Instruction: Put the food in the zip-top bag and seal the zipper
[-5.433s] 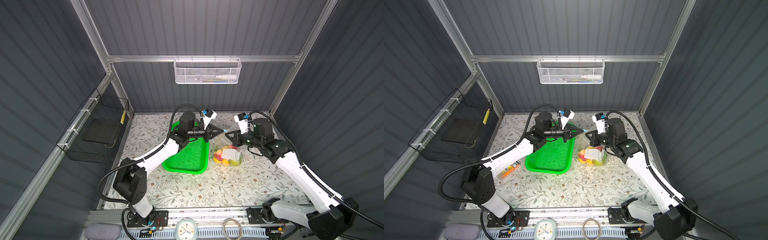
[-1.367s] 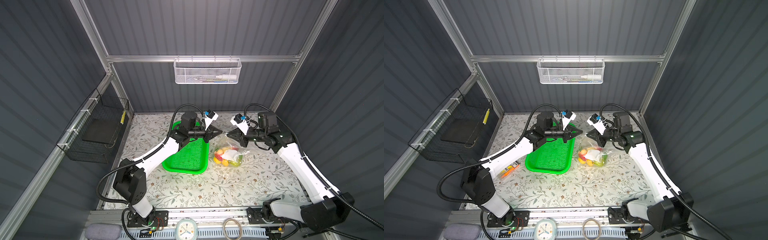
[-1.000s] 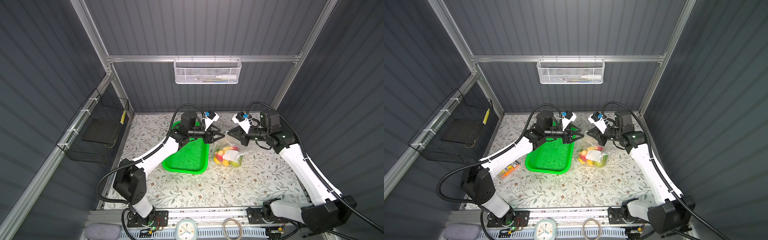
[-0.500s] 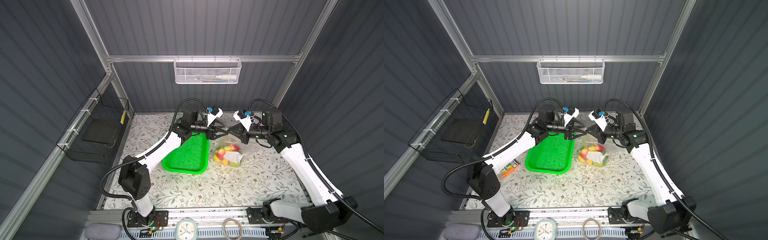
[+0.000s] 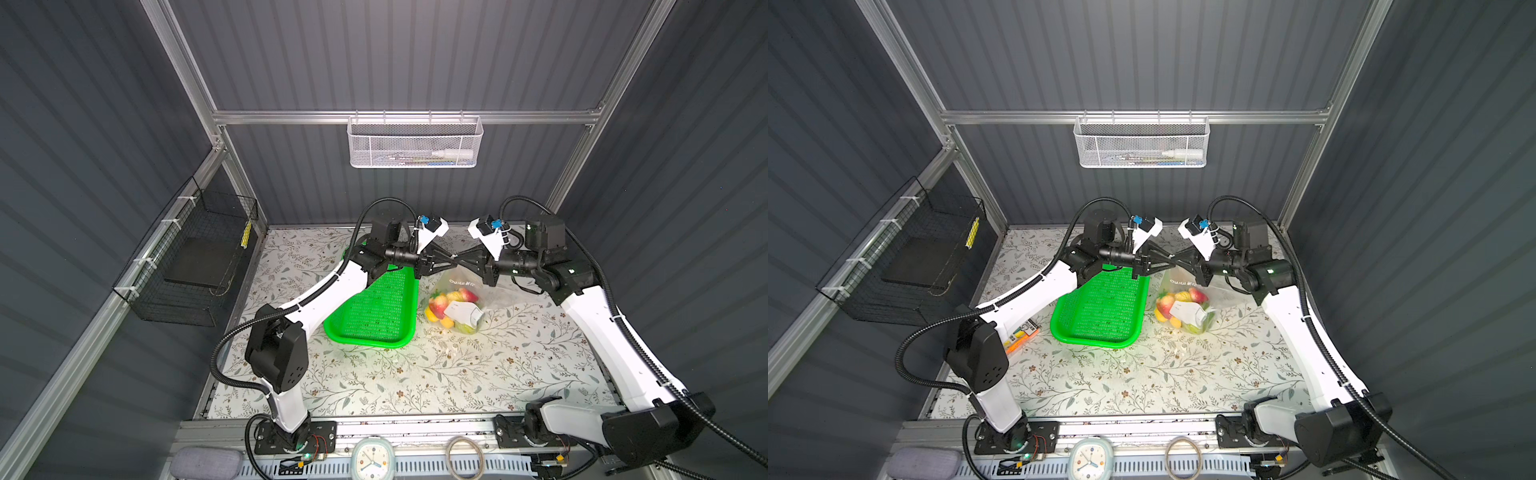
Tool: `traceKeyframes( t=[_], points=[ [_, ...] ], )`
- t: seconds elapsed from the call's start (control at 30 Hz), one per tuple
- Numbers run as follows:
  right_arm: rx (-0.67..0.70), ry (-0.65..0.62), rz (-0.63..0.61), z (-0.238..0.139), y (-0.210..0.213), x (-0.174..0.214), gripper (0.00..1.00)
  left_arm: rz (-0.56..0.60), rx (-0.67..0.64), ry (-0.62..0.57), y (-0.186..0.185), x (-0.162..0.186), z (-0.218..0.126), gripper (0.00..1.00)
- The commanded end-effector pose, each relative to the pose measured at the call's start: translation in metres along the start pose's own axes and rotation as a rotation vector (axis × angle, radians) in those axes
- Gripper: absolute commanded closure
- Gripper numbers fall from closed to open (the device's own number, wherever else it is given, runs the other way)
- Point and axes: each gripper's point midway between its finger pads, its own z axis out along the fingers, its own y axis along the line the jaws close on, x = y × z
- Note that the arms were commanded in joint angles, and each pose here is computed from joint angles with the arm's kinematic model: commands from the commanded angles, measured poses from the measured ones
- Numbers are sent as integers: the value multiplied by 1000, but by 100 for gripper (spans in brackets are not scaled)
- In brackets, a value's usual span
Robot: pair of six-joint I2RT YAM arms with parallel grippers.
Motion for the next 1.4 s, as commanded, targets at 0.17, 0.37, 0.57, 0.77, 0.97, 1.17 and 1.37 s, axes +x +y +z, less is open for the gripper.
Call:
traceKeyframes(
  t=[0.17, 0.37, 0.57, 0.77, 0.97, 1.17, 1.37],
  points=[
    [10, 10, 7, 3, -3, 7, 95, 23, 20, -33, -2, -14, 1, 100],
    [106, 100, -11, 0, -16, 32, 95, 28, 9, -26, -5, -10, -9, 100],
    [155, 135, -7, -5, -27, 46, 95, 37, 9, -31, -9, -12, -17, 100],
    [110, 116, 17, -3, -18, 47, 95, 35, -25, -37, -3, -12, -18, 100],
    [126, 137, 42, -5, -17, 58, 96, 31, -100, -53, 9, -12, -25, 100],
    [156, 154, 55, -8, -18, 67, 96, 10, -131, -78, 19, -14, -33, 100],
    [184, 179, 69, -12, -18, 76, 96, 17, -167, -85, 24, -17, -42, 100]
  ],
)
